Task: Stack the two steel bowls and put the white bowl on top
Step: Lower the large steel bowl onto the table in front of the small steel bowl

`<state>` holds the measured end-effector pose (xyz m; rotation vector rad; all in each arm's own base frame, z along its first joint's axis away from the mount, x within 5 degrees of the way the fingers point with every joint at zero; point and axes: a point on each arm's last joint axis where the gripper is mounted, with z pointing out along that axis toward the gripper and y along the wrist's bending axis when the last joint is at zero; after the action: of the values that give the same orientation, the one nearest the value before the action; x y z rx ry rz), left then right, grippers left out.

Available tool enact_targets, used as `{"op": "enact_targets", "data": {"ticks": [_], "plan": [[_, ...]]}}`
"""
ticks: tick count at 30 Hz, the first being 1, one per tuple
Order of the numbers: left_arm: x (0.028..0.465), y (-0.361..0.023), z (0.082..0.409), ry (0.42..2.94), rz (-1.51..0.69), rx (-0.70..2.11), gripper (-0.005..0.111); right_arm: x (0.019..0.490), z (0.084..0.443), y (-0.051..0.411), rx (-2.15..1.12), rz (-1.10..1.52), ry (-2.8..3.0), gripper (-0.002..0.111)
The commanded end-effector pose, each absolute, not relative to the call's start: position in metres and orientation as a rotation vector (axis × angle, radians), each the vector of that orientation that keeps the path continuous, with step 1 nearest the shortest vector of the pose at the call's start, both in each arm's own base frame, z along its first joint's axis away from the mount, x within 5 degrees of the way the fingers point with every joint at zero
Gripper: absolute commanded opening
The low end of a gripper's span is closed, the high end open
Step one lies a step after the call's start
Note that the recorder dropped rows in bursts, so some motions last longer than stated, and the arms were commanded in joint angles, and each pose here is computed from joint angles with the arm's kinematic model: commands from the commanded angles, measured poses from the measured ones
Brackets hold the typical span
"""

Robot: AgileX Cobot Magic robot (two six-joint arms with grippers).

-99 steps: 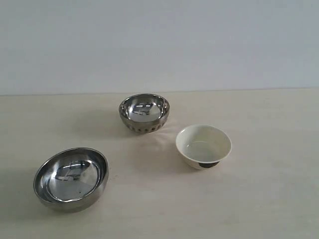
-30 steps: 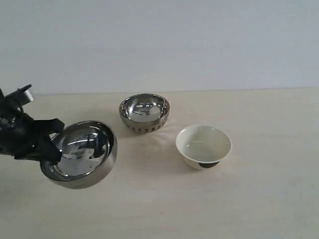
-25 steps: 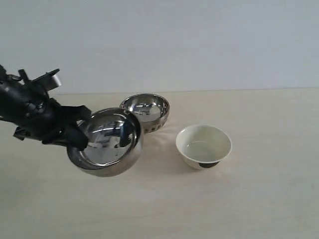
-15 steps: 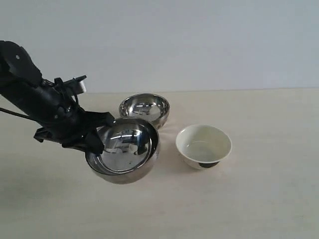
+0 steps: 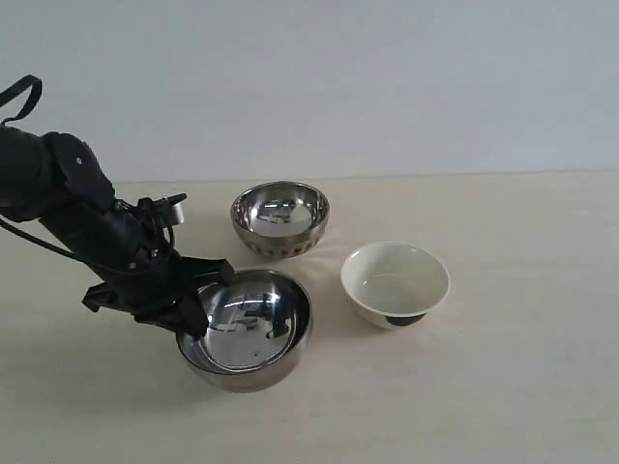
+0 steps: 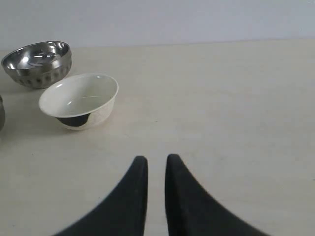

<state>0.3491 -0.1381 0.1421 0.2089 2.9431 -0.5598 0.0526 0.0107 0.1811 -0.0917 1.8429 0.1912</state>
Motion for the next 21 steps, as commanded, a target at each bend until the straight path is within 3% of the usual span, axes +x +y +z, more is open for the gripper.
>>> {"op": "enact_targets", "data": {"ticks": [1,21], "plan": [[0.351,-0.141,0.145,2.922,-0.563,0.191,0.004,0.053,0.182,0.010,-0.088,0.187,1.827,0.009],[0.350,-0.155,0.146,2.873,-0.556,0.234,0.004,0.053,0.182,0.010,-0.088,0.187,1.827,0.009]]}}
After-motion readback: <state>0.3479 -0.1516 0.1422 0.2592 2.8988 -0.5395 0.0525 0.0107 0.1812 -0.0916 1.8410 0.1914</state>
